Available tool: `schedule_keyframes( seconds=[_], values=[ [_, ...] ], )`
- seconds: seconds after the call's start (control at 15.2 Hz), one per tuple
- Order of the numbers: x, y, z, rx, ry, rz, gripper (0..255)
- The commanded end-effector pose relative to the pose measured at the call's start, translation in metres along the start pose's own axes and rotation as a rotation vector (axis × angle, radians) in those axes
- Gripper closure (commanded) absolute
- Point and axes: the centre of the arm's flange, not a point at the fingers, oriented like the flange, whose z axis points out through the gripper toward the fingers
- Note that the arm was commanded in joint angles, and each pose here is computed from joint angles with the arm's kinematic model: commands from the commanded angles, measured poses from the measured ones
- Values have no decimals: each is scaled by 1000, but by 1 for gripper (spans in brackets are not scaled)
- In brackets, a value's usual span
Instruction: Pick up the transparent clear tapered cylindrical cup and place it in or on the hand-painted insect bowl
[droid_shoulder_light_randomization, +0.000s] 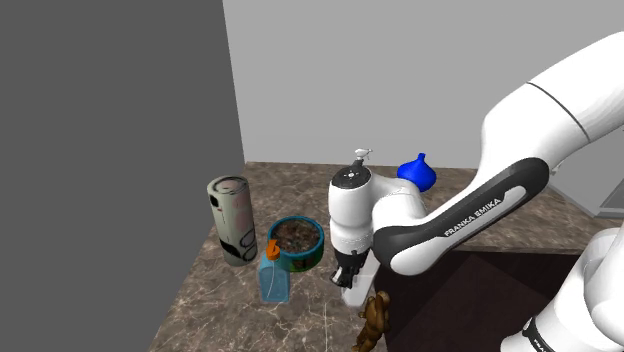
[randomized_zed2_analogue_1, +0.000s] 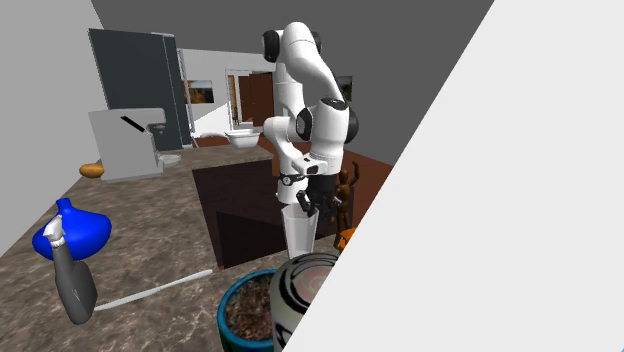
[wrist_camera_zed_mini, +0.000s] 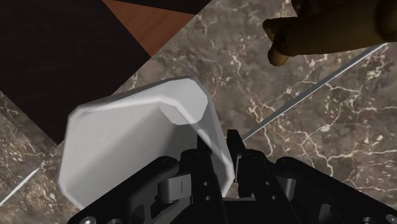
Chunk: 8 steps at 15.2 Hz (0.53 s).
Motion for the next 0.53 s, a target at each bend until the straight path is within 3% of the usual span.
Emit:
schedule_keyframes(
  seconds=[0.0, 0.46],
  values=[
    [0, 1, -8, 0, 0, 0, 255],
    [-1, 6, -45, 0, 0, 0, 255]
  ],
)
